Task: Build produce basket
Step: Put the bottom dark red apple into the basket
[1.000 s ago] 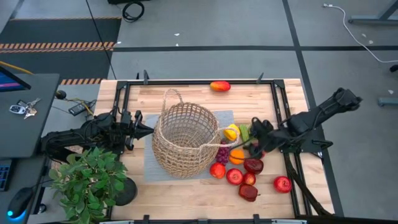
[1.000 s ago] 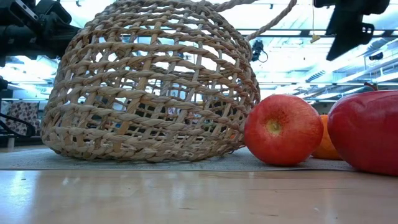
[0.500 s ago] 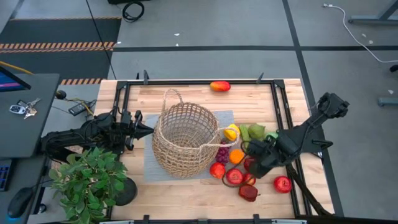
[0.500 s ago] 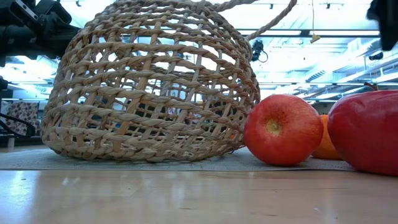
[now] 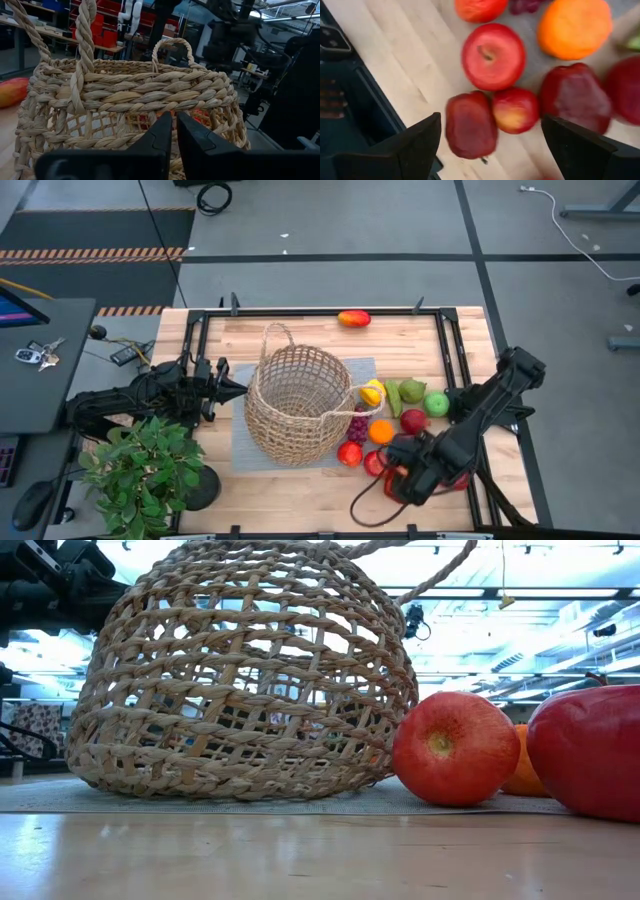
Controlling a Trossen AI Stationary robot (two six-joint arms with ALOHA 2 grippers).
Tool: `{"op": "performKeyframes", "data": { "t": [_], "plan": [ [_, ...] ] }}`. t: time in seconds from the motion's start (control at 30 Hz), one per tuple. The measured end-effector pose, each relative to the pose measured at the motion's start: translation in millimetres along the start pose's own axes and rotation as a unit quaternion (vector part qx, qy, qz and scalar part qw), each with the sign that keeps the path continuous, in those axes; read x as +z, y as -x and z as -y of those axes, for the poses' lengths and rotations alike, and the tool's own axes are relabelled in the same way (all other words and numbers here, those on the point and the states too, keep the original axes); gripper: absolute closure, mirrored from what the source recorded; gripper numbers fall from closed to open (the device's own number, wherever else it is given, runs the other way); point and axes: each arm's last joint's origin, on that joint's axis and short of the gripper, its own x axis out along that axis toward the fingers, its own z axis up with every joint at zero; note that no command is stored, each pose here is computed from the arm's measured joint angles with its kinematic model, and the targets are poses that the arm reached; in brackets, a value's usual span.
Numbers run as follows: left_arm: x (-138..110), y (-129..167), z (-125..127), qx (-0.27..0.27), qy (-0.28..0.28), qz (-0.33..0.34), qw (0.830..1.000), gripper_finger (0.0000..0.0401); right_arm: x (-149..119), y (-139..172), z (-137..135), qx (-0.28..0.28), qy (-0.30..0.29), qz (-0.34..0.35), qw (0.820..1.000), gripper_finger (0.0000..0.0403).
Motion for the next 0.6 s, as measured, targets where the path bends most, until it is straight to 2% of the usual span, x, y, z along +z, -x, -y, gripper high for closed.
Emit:
{"op": "performKeyframes", "data": {
  "t": [0.3, 0.6],
  "plan": [
    [0, 0, 0, 0.0, 0.0, 0.0, 1.0, 0.037, -4, -19, -56, -0.005, 0.042, -0.039, 0.998, 0.0055],
    [0, 0, 0, 0.0, 0.0, 0.0, 1.0, 0.0369, -14, -10, -88, -0.013, 0.043, -0.048, 0.998, 0.0055]
  ]
}}
